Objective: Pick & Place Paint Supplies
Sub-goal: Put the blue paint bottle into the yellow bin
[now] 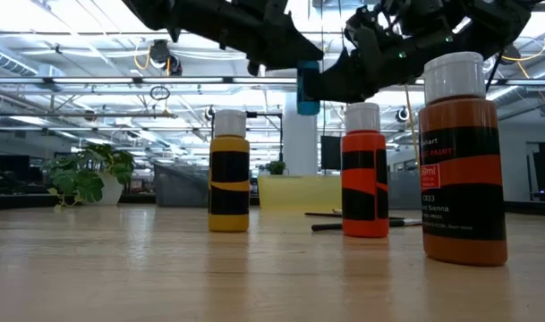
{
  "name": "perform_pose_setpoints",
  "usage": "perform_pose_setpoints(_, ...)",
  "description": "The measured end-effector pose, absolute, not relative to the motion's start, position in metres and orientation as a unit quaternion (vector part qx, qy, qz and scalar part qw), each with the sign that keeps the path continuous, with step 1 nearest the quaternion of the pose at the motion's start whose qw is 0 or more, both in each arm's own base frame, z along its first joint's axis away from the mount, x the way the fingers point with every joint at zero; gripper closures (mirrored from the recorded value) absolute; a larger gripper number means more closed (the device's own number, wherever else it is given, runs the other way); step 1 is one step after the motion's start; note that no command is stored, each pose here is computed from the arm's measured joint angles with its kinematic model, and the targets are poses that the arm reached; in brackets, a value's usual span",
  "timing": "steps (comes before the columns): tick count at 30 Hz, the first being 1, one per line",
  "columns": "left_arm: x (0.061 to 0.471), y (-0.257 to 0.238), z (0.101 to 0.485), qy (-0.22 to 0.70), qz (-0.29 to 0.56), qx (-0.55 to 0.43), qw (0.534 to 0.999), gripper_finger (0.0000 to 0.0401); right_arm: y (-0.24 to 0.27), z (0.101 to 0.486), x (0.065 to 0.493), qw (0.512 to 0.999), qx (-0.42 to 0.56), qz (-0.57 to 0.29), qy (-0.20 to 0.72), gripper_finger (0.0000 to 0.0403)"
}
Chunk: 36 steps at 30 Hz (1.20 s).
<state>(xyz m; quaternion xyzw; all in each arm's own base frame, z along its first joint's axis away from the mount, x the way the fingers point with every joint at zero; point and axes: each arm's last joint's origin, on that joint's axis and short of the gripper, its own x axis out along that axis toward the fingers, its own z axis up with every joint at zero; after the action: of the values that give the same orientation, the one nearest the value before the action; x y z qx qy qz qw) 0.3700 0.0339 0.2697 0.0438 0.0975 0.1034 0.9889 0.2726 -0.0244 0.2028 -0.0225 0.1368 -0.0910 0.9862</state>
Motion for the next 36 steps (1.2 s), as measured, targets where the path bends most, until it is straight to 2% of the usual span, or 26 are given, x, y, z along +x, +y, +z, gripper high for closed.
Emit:
perform_pose_setpoints(3, 0.364, 0.041, 0.279, 0.086, 0.122, 0.049, 0.988, 0.0275, -0.025, 0.202, 0.27, 0.984, -0.013, -0.098, 0.146, 0.0235)
perform_pose_setpoints(6, 0.358, 0.06, 0.294, 0.051, 0.177, 0.061, 0.981, 0.0275, -0.023, 0.196, 0.26, 0.977, 0.001, -0.087, 0.194, 0.0217)
perform_pose_setpoints(8, 0.356, 0.077, 0.295, 0.041, 0.208, 0.055, 0.976, 0.0275, -0.022, 0.206, 0.254, 0.978, 0.009, -0.086, 0.19, 0.021)
perform_pose_setpoints(15, 0.358, 0.143, 0.271, -0.009, 0.189, -0.023, 0.982, 0.0275, -0.024, 0.235, 0.226, 0.98, 0.011, -0.101, 0.171, 0.0207)
perform_pose_setpoints(23, 0.408, 0.193, 0.24, 0.028, 0.207, -0.05, 0.977, 0.0275, -0.026, 0.252, 0.214, 0.983, 0.002, -0.129, 0.133, 0.0221)
perform_pose_setpoints(28, 0.438, 0.221, 0.229, 0.064, 0.221, -0.066, 0.971, 0.0275, -0.025, 0.244, 0.212, 0.981, 0.001, -0.127, 0.148, 0.0226)
perform_pose_setpoints(36, 0.455, 0.232, 0.219, 0.082, 0.187, -0.098, 0.974, 0.0275, -0.025, 0.243, 0.21, 0.981, -0.005, -0.127, 0.145, 0.0227)
